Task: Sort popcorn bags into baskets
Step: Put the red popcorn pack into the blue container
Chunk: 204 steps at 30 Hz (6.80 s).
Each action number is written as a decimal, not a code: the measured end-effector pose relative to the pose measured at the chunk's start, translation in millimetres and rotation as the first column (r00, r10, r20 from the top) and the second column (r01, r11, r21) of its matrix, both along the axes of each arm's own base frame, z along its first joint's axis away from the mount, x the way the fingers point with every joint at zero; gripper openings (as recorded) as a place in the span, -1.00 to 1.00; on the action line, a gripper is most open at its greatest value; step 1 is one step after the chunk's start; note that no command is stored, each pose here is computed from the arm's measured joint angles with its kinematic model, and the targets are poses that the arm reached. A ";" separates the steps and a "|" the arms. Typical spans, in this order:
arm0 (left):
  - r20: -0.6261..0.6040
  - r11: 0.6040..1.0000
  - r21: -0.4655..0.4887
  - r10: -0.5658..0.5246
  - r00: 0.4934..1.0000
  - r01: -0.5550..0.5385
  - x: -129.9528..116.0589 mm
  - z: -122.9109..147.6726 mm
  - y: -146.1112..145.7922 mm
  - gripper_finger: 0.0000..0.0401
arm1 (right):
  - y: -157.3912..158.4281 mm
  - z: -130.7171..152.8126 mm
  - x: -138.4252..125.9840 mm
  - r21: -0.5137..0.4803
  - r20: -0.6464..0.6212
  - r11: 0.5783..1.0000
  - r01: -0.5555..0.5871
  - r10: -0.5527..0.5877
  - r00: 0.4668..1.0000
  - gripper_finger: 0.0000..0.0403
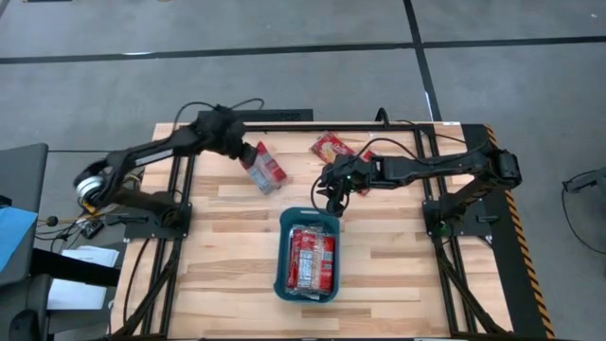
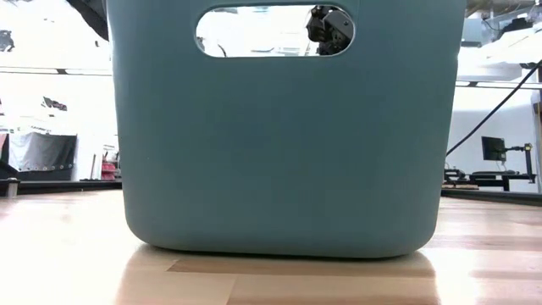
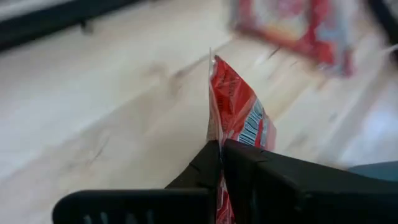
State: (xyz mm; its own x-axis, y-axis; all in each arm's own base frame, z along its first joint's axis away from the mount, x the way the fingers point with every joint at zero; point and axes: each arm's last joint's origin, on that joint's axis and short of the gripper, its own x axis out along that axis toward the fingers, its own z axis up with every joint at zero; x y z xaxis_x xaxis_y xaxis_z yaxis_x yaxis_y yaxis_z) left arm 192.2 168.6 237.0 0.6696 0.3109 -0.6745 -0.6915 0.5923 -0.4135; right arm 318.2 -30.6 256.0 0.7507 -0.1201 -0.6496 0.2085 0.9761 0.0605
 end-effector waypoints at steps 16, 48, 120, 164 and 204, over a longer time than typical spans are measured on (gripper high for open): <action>0.383 0.974 0.098 -0.225 0.896 0.203 -13.2 76.7 -75.7 -1.00 | -19.8 37.8 -48.6 -0.168 -0.027 0.970 0.177 -0.184 0.983 -0.47; 0.147 0.652 -0.060 -0.743 0.653 0.756 176.1 61.9 -184.4 -1.00 | -31.1 52.5 -88.8 -0.156 -0.096 0.951 0.268 -0.285 0.954 -0.47; -0.204 0.810 0.135 -0.540 0.816 0.570 201.1 86.3 -90.5 -0.03 | -51.1 40.2 -82.4 -0.229 -0.113 0.857 0.461 -0.494 0.862 -0.47; 0.003 0.916 -0.381 -0.137 0.991 0.128 62.7 -104.7 56.3 -0.03 | -98.7 -129.1 37.6 0.125 -0.275 0.970 0.207 -0.166 0.947 -0.47; 0.089 0.990 -0.075 -0.112 0.990 0.119 70.9 1.6 46.8 -0.99 | -68.5 24.3 -43.6 -0.040 -0.129 0.948 0.316 -0.319 0.939 -0.47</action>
